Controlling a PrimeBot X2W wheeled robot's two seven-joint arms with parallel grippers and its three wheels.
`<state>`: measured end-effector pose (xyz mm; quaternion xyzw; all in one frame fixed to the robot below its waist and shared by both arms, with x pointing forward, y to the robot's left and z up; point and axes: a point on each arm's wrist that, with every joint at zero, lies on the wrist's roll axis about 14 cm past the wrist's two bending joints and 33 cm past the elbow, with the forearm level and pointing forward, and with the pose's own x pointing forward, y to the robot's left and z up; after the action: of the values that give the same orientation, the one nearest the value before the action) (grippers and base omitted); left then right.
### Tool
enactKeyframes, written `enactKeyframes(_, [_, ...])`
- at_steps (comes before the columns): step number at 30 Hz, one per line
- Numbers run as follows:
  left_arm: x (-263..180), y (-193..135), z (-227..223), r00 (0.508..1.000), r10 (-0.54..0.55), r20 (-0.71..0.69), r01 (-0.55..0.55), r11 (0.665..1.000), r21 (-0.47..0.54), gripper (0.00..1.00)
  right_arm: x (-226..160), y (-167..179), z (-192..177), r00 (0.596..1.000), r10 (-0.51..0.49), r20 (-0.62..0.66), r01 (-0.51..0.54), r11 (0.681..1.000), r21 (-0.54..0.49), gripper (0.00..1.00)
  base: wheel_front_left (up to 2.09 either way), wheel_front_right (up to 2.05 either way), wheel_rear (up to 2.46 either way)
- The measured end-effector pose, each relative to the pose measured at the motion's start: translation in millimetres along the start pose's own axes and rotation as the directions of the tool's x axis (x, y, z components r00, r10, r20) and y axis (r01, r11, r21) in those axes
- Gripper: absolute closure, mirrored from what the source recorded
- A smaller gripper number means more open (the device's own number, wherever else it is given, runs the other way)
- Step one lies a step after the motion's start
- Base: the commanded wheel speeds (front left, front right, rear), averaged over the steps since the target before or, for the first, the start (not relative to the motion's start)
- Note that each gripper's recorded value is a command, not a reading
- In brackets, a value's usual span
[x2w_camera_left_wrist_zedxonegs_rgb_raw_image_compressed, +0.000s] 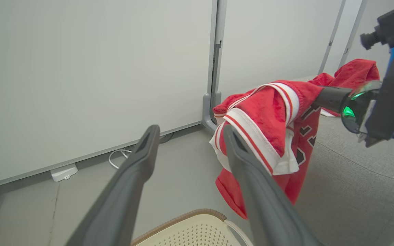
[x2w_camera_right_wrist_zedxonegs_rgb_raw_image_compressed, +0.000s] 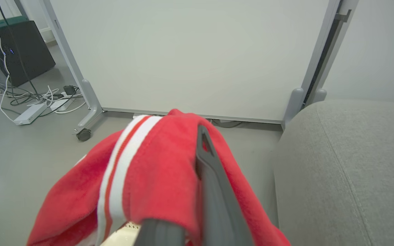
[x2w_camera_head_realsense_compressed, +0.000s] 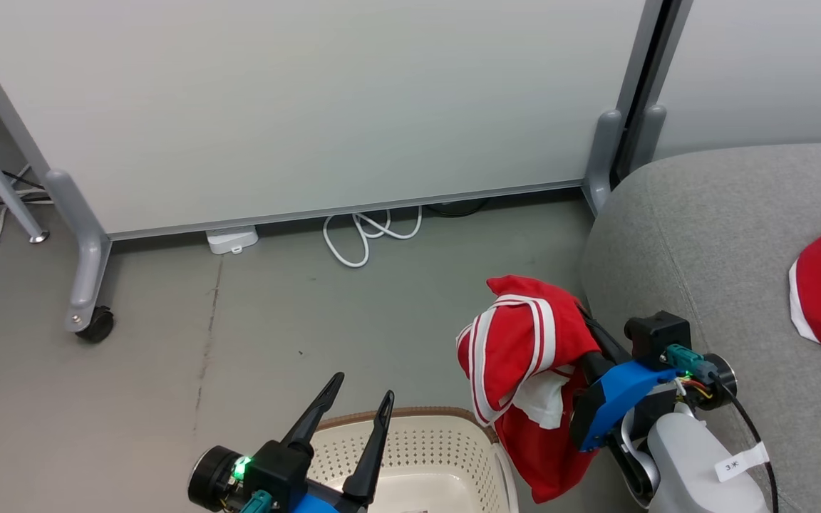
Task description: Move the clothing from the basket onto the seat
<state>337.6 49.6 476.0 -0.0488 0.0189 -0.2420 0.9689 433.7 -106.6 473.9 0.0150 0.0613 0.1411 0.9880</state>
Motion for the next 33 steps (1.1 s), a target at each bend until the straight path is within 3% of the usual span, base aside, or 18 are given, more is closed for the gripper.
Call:
enactKeyframes(15, [33.4, -45.6, -0.5, 0.984, -0.178, -0.003, 0.178, 0.984, -0.012, 0.0, -36.5, -55.4, -4.2, 0.987, -0.162, 0.001, 0.162, 0.987, 0.022, 1.0, 0.0, 0.0, 0.0])
enactKeyframes(33, [65.5, -102.4, -10.3, 0.921, -0.388, -0.027, 0.387, 0.921, -0.03, 0.0, -94.2, -117.7, -12.2, 0.93, -0.369, -0.008, 0.369, 0.928, 0.053, 1.0, 0.0, 0.0, 0.0])
